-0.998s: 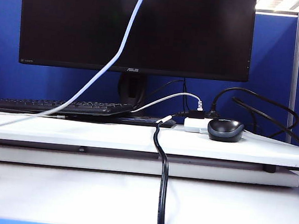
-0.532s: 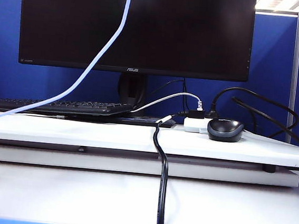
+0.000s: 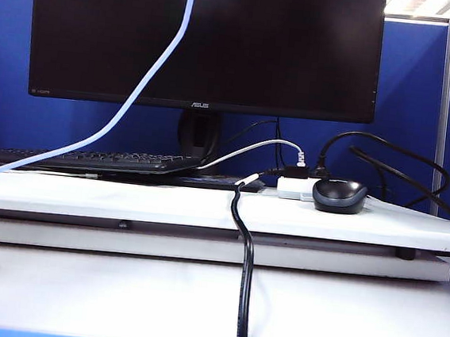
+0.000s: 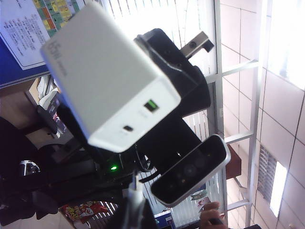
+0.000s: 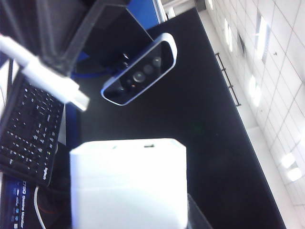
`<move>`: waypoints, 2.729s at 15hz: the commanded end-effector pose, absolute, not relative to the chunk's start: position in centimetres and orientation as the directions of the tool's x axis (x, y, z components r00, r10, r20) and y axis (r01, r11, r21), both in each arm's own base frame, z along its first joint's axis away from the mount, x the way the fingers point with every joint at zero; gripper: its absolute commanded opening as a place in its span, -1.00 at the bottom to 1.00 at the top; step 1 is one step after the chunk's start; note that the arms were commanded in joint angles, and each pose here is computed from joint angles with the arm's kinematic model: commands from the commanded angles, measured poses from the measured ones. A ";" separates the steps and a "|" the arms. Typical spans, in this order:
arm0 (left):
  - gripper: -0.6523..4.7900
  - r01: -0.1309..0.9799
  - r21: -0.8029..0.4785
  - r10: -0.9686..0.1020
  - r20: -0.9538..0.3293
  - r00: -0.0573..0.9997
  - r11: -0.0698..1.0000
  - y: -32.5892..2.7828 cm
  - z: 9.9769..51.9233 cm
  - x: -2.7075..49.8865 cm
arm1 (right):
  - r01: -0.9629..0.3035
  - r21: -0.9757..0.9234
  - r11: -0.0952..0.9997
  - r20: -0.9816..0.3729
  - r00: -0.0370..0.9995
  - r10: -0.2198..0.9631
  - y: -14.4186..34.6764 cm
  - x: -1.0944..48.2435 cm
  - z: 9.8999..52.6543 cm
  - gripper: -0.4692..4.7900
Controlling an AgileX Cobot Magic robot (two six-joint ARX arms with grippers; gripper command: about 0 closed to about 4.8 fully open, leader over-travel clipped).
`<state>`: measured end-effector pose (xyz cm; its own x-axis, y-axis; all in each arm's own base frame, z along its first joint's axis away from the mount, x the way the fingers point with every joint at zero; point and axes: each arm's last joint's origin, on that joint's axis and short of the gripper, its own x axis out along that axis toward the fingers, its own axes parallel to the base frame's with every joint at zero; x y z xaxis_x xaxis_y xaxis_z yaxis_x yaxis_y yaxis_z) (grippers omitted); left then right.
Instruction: Pick up the Type-C charging cable and the charging base, insert one end of the Type-C charger into the corresponding slot on the base, and finally place the plugged-in charger back on the table.
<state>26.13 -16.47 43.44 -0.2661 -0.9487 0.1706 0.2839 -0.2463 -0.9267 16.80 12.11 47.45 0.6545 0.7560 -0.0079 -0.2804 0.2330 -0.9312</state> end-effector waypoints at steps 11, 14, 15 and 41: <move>-0.78 0.344 -0.895 -0.909 0.138 -0.393 -0.285 -16.6 44.7 24.0 | 0.139 -0.990 -0.007 0.055 0.441 0.896 13.0 17.0 48.0 -0.82; -0.78 0.347 -0.895 -0.908 0.129 -0.399 -0.280 -16.6 44.7 24.0 | 0.177 -0.984 0.007 0.079 0.402 0.912 12.3 15.9 48.6 -0.82; -0.78 0.349 -0.894 -0.908 0.130 -0.399 -0.281 -16.6 44.7 24.0 | 0.185 -0.983 0.012 0.087 0.401 0.912 12.1 15.6 48.8 -0.82; -0.78 0.297 -0.917 -0.915 0.142 -0.378 -0.265 -16.7 44.5 24.3 | 0.298 -0.954 -0.040 0.066 0.337 0.939 12.2 15.3 48.6 -0.82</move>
<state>24.40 -16.78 44.25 -0.3907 -0.9121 0.1239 0.3016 -0.2541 -0.9189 15.68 12.25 48.16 0.3660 0.9294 0.0478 0.2592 -0.0525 -0.9644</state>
